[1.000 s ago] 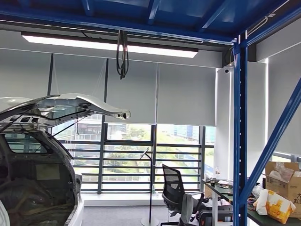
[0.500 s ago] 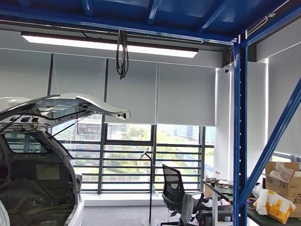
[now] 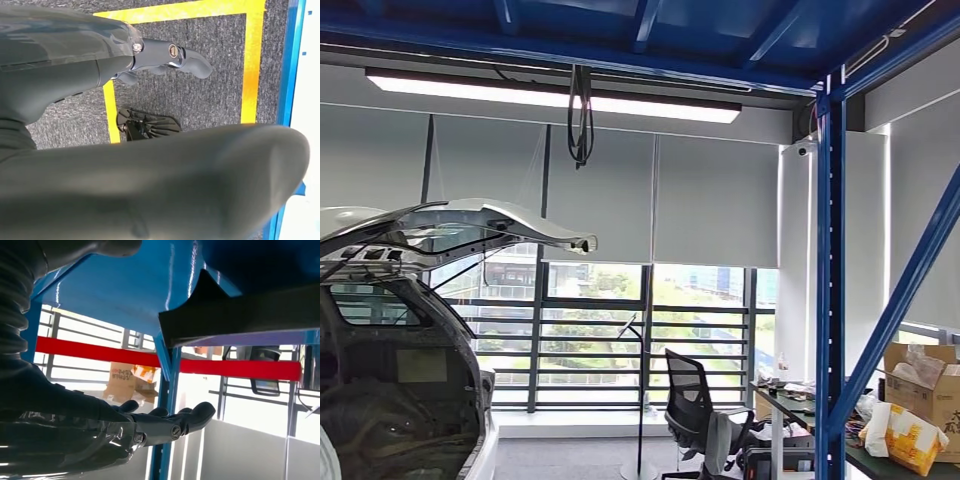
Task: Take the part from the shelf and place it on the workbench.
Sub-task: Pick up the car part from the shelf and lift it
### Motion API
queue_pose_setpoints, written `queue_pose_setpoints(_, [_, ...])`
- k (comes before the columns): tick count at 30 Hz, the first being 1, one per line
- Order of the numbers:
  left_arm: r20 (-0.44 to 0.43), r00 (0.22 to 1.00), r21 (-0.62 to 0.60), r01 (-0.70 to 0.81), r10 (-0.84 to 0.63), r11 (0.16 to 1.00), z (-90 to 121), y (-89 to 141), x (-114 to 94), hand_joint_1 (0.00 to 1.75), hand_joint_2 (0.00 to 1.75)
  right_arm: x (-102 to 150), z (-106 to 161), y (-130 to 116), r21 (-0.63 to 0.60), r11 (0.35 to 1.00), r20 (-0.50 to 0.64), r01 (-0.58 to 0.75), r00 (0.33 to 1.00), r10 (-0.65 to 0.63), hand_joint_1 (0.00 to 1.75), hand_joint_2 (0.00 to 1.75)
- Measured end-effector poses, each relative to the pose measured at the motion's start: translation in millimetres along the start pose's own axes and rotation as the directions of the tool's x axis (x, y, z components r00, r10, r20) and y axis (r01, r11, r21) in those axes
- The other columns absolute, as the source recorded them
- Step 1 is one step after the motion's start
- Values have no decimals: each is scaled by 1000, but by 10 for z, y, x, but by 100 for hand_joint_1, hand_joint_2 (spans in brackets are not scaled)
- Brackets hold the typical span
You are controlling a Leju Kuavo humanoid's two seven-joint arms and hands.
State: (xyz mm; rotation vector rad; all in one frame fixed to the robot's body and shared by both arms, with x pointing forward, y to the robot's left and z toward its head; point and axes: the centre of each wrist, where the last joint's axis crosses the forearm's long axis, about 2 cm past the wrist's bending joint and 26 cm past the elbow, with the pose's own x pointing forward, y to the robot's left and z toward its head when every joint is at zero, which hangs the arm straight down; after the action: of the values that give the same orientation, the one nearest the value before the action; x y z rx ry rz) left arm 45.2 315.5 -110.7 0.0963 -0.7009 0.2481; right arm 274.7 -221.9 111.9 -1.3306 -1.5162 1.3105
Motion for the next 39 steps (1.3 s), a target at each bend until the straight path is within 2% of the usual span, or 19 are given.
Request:
queue_pose_setpoints(7, [5, 1000, -5, 0, 0, 1000, -2, -2, 3, 0, 0, 7, -61, -7, 24, 1000, 32, 6, 999, -7, 0, 175])
queue_pose_setpoints(21, [31, 1000, -29, -3, 4, 1000, -66, -62, 103, 0, 0, 96, -660, 103, 118, 993, 119, -6, 993, -8, 0, 175])
queue_pose_setpoints(30, [39, 999, -41, -11, 13, 999, -87, -116, 137, 0, 0, 211, -846, 99, 130, 991, 154, -41, 988, 21, 0, 175])
queue_pose_setpoints(39, [45, 999, -52, -22, 24, 998, -98, -194, 158, 0, 0, 386, -991, 61, 154, 988, 210, -31, 978, -2, 0, 175])
